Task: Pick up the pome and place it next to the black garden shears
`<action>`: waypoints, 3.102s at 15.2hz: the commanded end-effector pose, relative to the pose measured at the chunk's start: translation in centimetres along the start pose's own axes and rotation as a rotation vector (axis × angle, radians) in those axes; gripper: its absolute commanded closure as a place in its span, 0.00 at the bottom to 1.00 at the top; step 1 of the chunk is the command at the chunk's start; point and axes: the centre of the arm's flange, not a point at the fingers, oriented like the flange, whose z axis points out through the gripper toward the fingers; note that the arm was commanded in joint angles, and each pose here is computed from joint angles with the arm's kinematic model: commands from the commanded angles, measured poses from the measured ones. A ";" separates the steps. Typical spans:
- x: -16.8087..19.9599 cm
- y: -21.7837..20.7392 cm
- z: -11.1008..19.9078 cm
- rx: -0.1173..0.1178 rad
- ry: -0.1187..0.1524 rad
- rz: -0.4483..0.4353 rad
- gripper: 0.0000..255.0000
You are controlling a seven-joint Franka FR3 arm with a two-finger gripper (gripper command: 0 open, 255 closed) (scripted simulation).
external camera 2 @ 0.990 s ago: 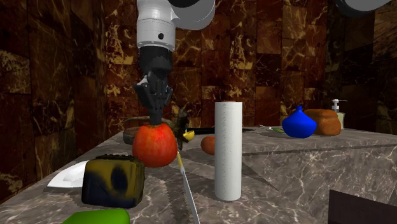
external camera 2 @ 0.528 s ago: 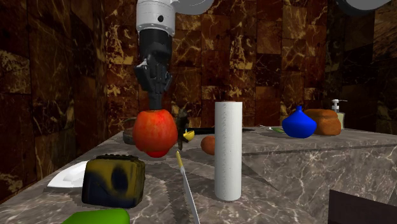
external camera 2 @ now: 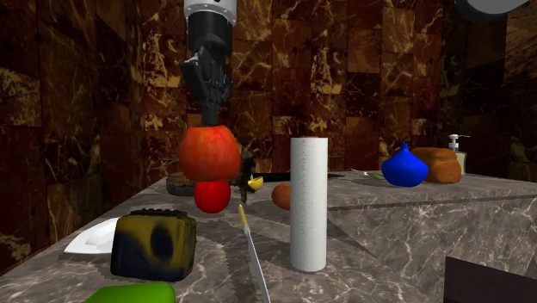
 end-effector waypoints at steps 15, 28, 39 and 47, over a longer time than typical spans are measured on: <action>-1.3 10.4 -2.9 0.000 0.000 0.000 1.00; -3.5 27.3 -1.3 0.000 0.000 0.000 1.00; -5.3 41.7 0.0 0.000 0.000 0.000 1.00; -6.7 52.1 1.0 0.000 0.000 0.000 1.00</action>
